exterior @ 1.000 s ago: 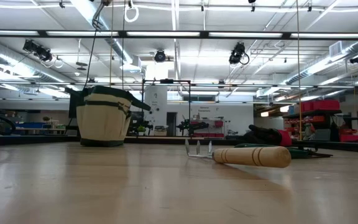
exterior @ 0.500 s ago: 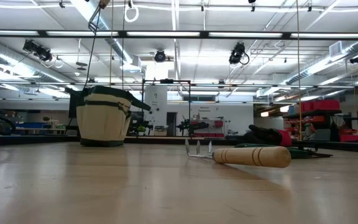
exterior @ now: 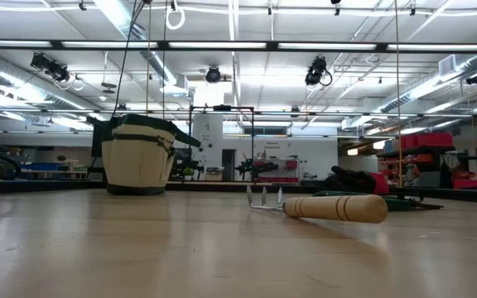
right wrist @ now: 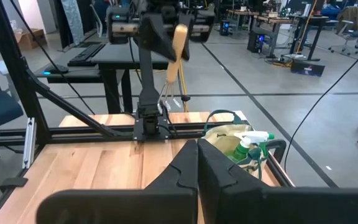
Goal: Pick & Place Garden tools in Gardening bag
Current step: Put the brown hand rake into the gardening bag
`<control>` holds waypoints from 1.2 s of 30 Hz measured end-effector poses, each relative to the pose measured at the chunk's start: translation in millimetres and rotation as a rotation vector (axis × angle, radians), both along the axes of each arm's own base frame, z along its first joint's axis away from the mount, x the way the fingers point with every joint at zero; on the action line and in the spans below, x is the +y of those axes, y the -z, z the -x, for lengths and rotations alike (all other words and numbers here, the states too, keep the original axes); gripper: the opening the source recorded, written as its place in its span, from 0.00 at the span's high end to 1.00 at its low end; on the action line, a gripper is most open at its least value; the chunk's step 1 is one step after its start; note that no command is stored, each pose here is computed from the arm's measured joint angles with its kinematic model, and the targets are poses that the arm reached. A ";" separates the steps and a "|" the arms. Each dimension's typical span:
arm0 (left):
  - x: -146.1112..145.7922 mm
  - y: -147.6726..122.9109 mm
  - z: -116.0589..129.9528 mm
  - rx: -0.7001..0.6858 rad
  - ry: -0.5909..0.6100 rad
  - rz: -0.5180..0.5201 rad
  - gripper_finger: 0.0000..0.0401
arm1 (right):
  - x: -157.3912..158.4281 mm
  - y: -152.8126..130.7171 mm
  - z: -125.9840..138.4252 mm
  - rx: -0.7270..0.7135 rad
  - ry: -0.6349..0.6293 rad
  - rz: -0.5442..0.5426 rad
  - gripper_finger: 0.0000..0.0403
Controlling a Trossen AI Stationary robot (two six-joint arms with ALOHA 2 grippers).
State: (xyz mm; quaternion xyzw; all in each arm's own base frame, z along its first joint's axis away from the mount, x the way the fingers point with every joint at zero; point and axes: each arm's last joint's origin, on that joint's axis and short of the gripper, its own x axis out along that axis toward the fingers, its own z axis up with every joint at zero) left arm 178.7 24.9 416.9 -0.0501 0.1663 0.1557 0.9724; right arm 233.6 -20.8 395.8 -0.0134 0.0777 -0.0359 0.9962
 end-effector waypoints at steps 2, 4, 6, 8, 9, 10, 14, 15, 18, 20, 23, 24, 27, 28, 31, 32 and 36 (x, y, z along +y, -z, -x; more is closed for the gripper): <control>-0.7 -0.5 -0.8 -0.006 0.029 -0.004 0.80 | 0.1 -0.2 0.0 -0.002 0.000 0.000 1.00; -1.2 -1.6 -0.2 -0.014 0.046 -0.007 0.80 | 0.0 -0.3 0.0 -0.003 0.000 0.000 1.00; -1.3 -2.2 -0.2 -0.020 0.050 -0.007 0.80 | 0.1 -0.3 -0.1 -0.003 -0.001 0.000 1.00; -1.7 -2.5 0.0 -0.023 0.064 -0.003 0.80 | 0.1 -0.3 -0.1 -0.003 0.000 0.000 1.00; -1.8 -2.7 0.0 -0.025 0.067 -0.002 0.80 | 0.1 -0.4 -0.1 -0.004 -0.001 0.000 1.00; -2.0 -2.4 -0.2 -0.025 0.074 0.000 0.80 | 0.0 -0.4 -0.1 -0.004 -0.001 0.000 1.00; -1.9 19.9 -8.8 -0.048 0.093 0.034 0.80 | 0.1 -0.6 -0.1 -0.006 -0.003 0.000 1.00; -1.9 28.3 -10.0 -0.041 0.092 0.042 0.80 | 0.1 -0.6 -0.1 -0.006 -0.003 -0.001 1.00; -1.4 40.0 -9.0 -0.098 0.082 0.051 0.80 | 0.1 -0.6 -0.1 -0.008 0.001 -0.023 1.00; 0.7 46.1 -5.5 -0.114 0.067 0.047 0.80 | 0.1 -0.6 -0.1 -0.009 0.001 -0.028 1.00; 4.9 54.4 -0.6 -0.134 0.038 0.041 0.80 | 0.1 -0.6 -0.1 -0.009 0.003 -0.037 1.00; 6.7 56.6 1.8 -0.143 0.023 0.035 0.80 | 0.1 -0.6 -0.1 -0.010 0.004 -0.043 1.00; 14.3 66.3 7.4 -0.147 -0.030 0.026 0.80 | 0.1 -0.6 -0.1 -0.010 0.005 -0.046 1.00; 17.4 70.5 8.0 -0.142 -0.049 0.026 0.80 | 0.1 -0.6 -0.1 -0.010 0.006 -0.046 1.00; 27.6 78.7 8.3 -0.164 -0.103 0.016 0.80 | 0.1 -0.6 -0.1 -0.010 0.007 -0.050 1.00; 31.0 80.2 8.7 -0.171 -0.119 0.008 0.80 | 0.1 -0.6 -0.1 -0.010 0.007 -0.050 1.00; 44.2 91.8 10.3 -0.131 -0.186 -0.007 0.80 | 0.1 -0.6 -0.1 -0.011 0.009 -0.061 1.00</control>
